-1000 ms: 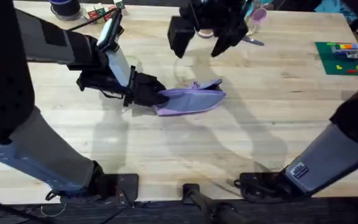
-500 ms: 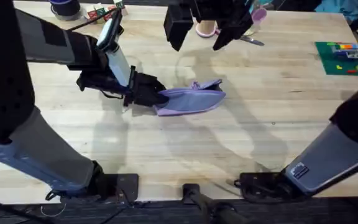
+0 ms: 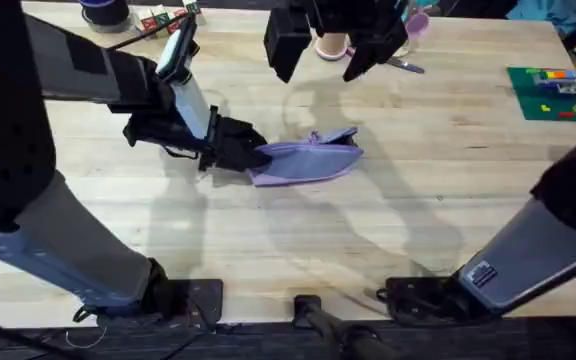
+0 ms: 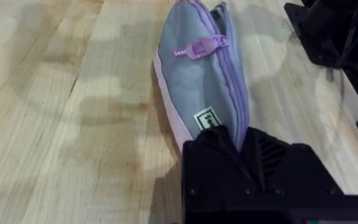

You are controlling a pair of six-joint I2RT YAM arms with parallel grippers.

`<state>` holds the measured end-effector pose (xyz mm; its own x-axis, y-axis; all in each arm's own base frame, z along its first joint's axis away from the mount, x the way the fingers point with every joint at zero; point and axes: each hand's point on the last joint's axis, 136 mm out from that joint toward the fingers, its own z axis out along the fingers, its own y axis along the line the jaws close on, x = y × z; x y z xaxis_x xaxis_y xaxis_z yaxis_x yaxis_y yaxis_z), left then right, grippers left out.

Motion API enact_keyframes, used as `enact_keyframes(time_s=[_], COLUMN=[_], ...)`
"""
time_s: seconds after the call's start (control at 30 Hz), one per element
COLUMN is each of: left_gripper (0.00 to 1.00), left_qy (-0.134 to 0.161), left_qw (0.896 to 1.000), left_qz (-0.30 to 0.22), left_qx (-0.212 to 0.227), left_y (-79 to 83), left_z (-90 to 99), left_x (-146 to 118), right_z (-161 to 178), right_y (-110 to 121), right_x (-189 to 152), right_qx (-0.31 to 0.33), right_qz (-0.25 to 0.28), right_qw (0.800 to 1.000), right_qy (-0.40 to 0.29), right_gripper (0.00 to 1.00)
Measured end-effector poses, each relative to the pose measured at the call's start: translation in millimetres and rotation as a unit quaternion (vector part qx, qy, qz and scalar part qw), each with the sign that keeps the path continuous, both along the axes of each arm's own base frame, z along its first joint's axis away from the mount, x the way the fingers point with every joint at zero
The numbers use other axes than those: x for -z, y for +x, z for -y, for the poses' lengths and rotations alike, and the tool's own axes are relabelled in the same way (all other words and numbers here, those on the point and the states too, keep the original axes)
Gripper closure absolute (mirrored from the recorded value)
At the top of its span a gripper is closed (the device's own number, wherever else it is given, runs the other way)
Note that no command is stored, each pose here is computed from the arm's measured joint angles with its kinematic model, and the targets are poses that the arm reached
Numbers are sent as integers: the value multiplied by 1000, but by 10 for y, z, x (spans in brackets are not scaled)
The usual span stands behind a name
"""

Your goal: Unzip the bag, pick up the pens from the table one at a time and place them inside, then zip the bag closed.

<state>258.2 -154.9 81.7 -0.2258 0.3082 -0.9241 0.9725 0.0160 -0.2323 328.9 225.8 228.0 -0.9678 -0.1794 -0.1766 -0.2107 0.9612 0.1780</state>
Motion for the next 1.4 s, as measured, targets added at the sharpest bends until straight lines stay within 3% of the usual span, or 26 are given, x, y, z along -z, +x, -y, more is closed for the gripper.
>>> enact_keyframes(time_s=[0.37, 0.73, 0.93, 1.3, 1.33, 1.37, 1.4], left_gripper=[959, 959, 959, 958, 958, 958, 958], left_qy=[0, 0, 0, 0, 3, 4, 4], left_qw=[1000, 1000, 1000, 1000, 1000, 1000, 1000], left_qz=[0, 0, 0, 0, -1, -2, -2], left_qx=[0, 0, 0, 0, 1, 1, 1], left_y=[0, 0, 0, -1, -5, -9, -9], left_z=[0, 0, 0, 0, -3, -4, -4], left_x=[0, -1, 0, 1, 9, 12, 12], right_z=[-11, 51, -63, -131, -135, -139, -138], right_y=[-37, -181, -236, -368, -402, -420, -421], right_x=[32, 644, 922, 1087, 1145, 1183, 1185], right_qx=[-1, 16, 31, 41, 47, 52, 53], right_qz=[-8, -70, -94, -110, -111, -112, -113], right_qw=[1000, 997, 995, 993, 992, 992, 992], right_qy=[-2, -36, -13, -22, -29, -33, -33], right_gripper=[5, 5, 5, 6, 22, 198, 265])
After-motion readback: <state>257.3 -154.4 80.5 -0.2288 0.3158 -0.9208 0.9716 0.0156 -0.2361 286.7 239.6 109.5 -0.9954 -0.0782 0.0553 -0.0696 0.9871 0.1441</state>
